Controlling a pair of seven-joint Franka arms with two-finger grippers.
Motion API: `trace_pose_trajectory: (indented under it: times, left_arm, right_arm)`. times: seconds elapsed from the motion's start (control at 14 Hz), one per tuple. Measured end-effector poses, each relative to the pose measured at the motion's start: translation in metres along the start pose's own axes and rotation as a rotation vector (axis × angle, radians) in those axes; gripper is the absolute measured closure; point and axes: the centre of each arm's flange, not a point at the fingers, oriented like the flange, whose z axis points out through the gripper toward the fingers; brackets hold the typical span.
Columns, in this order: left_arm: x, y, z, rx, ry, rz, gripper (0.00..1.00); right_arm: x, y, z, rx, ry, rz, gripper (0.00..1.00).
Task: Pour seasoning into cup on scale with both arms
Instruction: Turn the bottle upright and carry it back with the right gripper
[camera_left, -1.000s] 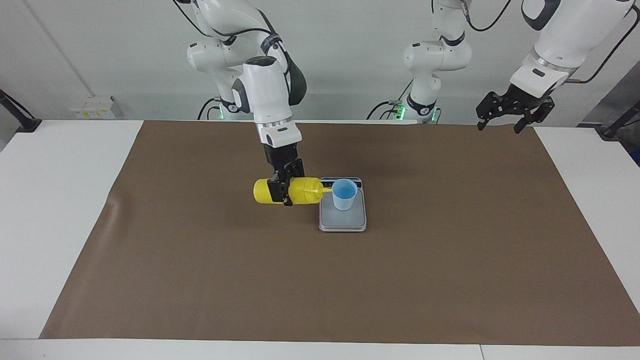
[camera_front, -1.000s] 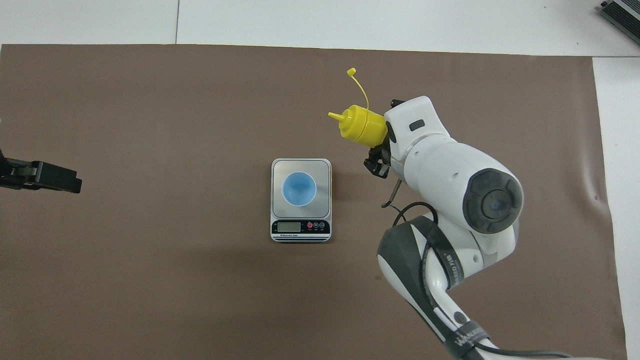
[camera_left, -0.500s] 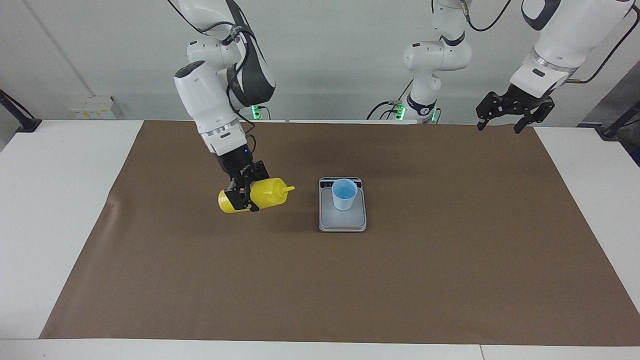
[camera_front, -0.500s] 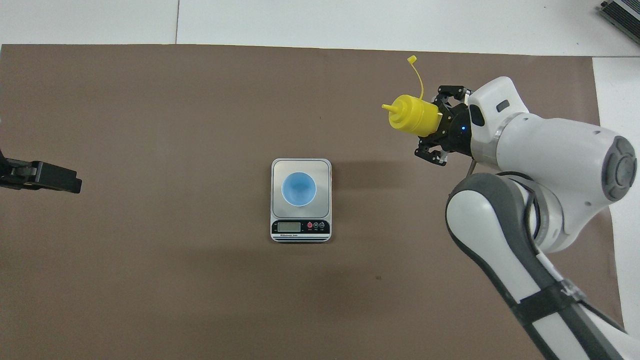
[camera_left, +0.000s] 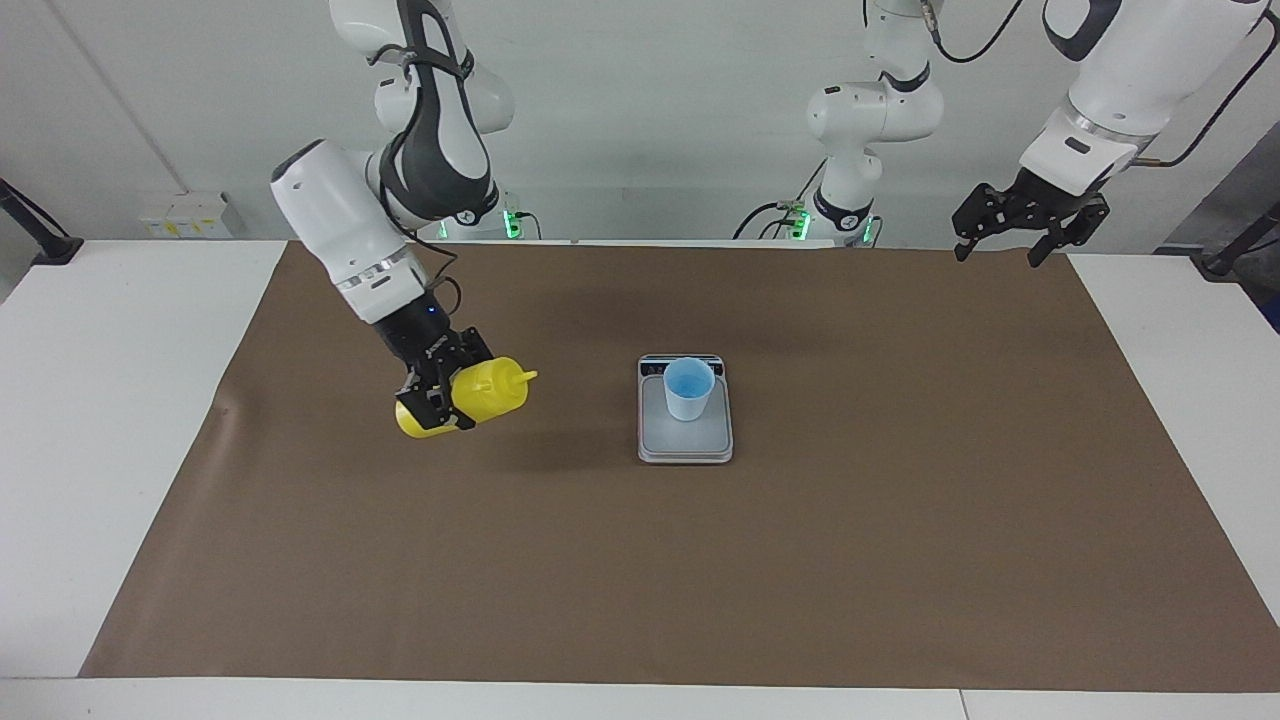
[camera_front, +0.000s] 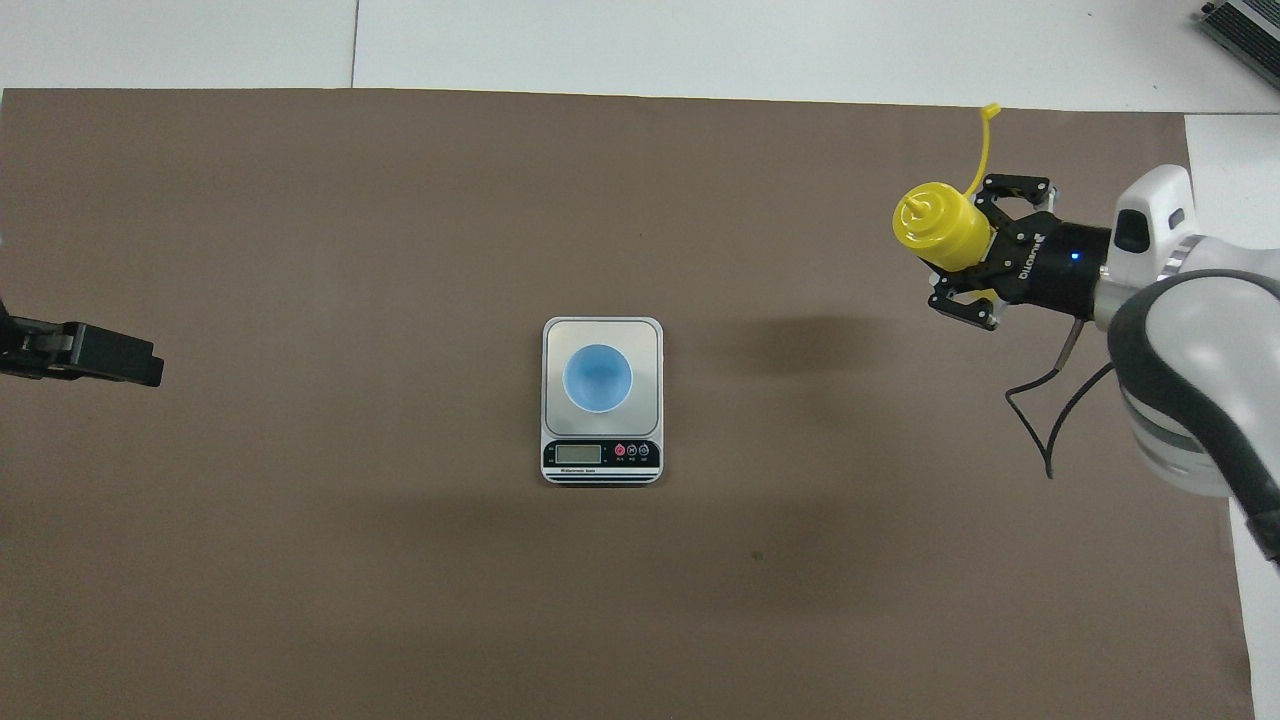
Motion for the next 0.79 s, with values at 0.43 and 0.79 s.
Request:
trace_pose_trajectory:
  times: [0.43,0.79]
  left_arm:
    - [0.000,0.000,0.000,0.000,0.000,0.000,0.00]
    - [0.000,0.000,0.000,0.000,0.000,0.000,0.00]
  right_arm:
    - [-0.078,-0.009,-0.007,-0.045,0.190,0.294,0.55]
    - [-0.122,-0.017,0.000,-0.090,0.246,0.221,0.55]
